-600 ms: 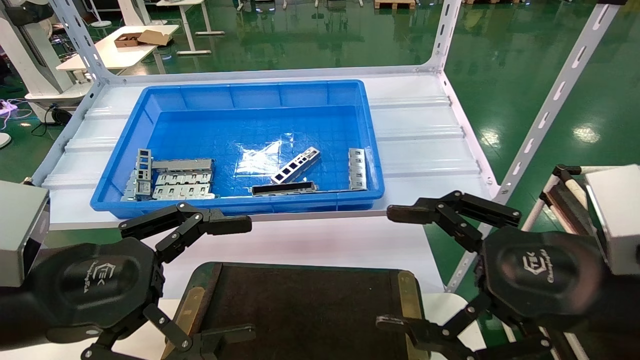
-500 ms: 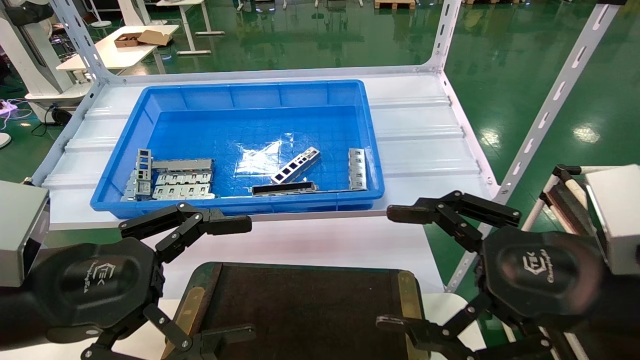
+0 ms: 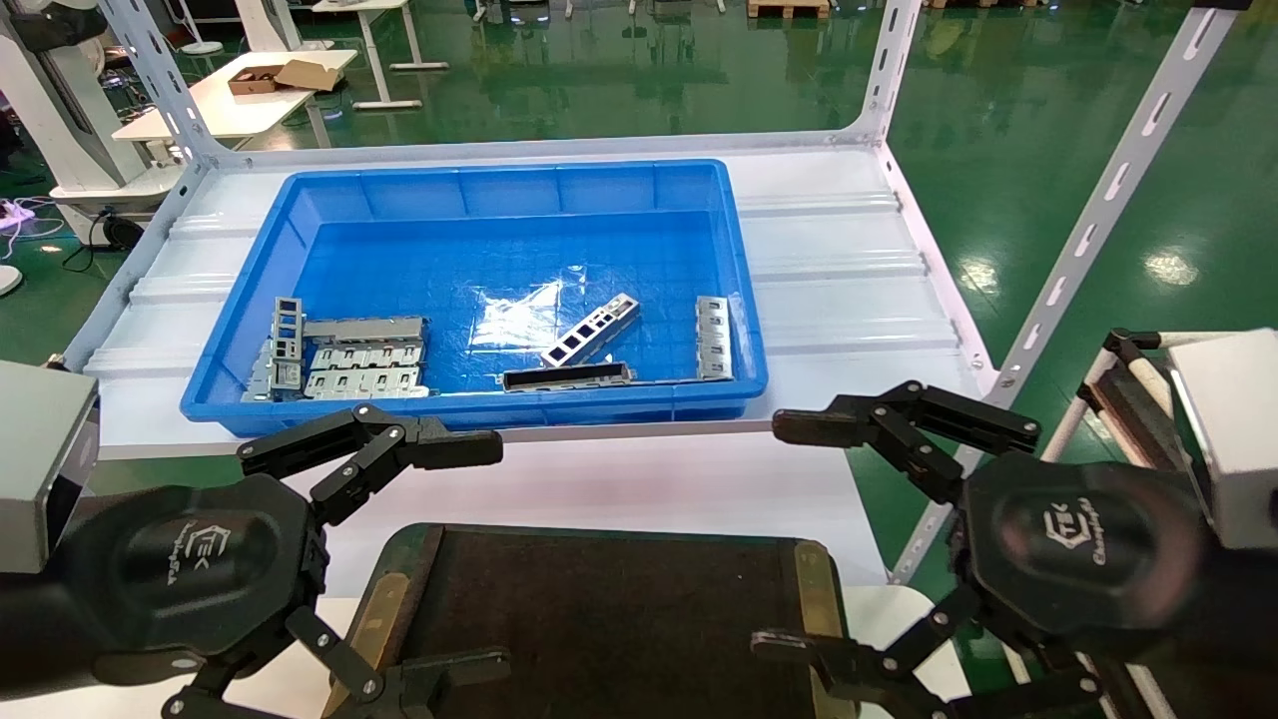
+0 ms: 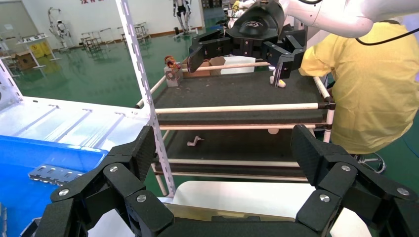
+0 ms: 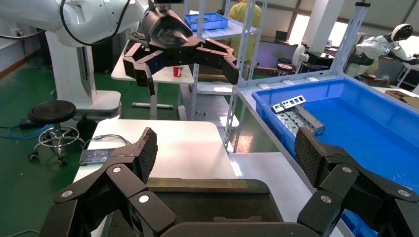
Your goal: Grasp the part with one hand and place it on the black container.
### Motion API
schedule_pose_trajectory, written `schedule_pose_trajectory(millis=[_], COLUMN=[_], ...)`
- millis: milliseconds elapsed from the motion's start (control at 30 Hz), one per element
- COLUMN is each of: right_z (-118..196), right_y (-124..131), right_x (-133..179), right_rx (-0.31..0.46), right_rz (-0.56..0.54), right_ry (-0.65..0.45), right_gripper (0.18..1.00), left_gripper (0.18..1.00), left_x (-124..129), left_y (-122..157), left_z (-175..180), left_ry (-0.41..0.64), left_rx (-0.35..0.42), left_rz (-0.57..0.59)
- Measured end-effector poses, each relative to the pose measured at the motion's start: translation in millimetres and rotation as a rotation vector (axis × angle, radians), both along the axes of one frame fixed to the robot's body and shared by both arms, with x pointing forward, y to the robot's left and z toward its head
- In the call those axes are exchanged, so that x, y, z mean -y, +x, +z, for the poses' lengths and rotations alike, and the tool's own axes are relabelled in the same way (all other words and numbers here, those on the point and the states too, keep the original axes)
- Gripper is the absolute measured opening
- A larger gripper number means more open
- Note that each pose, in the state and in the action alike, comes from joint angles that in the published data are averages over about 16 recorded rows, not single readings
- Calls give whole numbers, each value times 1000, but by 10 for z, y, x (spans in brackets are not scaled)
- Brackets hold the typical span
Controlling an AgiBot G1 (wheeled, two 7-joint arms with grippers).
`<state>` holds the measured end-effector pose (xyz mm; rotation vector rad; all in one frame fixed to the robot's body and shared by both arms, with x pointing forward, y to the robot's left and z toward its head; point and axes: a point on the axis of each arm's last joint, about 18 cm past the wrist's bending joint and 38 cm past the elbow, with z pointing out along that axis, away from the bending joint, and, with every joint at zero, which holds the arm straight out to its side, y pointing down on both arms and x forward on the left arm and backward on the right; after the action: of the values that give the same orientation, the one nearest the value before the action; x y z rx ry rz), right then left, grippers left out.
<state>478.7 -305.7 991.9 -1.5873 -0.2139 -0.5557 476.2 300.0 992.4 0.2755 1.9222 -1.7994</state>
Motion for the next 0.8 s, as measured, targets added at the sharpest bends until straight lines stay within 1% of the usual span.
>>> schedule_pose_trajectory(millis=[533, 667, 800], right_z=[0, 0, 0], right_y=[0, 0, 0], right_x=[0, 0, 0], right_rx=[0, 0, 0], right_rz=[0, 0, 0], right_ry=[0, 0, 0], right_gripper=[1001, 1001, 1001], left_gripper=[1000, 1000, 1000], left_x=[4, 19, 52], left_y=[14, 70, 190], left_z=[7, 16, 28], left_ry=[-4, -11, -21], left_rx=[0, 2, 1], left_rz=[5, 26, 70])
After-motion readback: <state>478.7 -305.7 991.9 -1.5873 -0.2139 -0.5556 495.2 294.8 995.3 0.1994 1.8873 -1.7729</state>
